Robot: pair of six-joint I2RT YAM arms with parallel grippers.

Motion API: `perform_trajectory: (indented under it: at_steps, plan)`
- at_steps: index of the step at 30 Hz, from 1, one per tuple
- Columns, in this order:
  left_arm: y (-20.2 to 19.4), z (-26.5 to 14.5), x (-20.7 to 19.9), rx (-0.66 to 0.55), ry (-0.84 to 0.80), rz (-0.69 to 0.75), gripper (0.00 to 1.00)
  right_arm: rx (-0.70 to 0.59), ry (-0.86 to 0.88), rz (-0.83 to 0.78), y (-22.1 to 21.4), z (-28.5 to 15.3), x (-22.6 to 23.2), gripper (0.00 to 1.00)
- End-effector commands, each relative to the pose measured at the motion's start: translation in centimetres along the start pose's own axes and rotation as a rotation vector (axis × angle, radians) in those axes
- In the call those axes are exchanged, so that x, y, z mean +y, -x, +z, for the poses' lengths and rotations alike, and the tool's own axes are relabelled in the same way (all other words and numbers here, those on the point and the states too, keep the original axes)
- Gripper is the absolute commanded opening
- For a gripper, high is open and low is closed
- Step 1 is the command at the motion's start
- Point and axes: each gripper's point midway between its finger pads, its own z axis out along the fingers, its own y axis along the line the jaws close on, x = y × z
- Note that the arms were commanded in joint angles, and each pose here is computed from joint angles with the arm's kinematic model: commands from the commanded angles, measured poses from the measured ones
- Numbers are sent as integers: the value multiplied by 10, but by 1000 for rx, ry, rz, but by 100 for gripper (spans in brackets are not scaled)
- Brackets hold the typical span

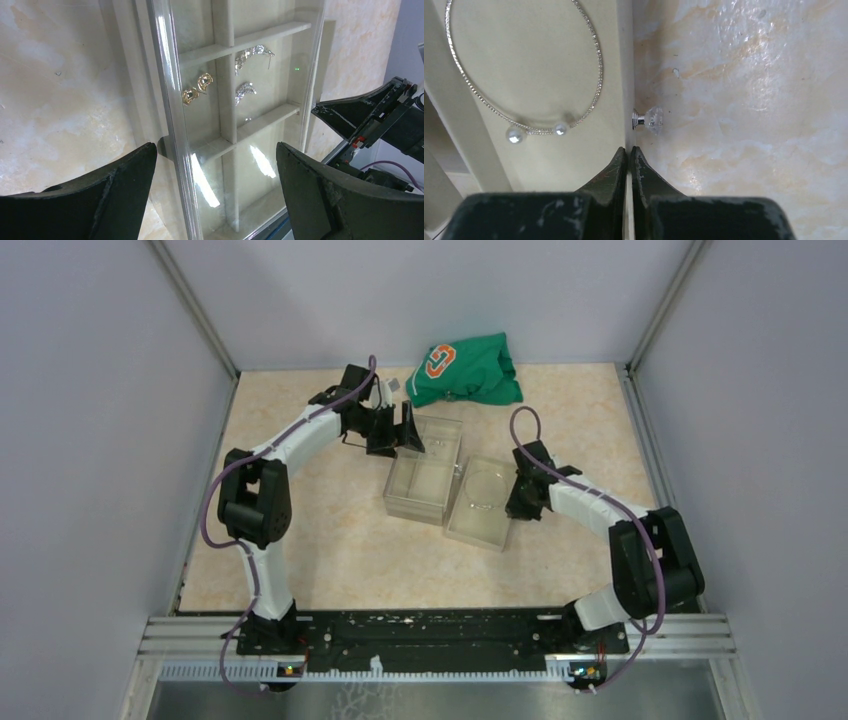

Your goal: Organize the mixed jewelry

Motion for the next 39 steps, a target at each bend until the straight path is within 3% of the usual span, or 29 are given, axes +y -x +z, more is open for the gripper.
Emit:
perform_trajectory:
  at_steps: [1,16,39]
  plan:
    - [3,4,-10,-8,-50,15,95,-80,-12,-53,27,-6,10,0]
    - [2,1,-11,-5,-50,26,94,-142,2,-96,62,-9,32,0]
    - [0,3,-12,4,-63,31,94,-109,64,-110,56,1,57,0]
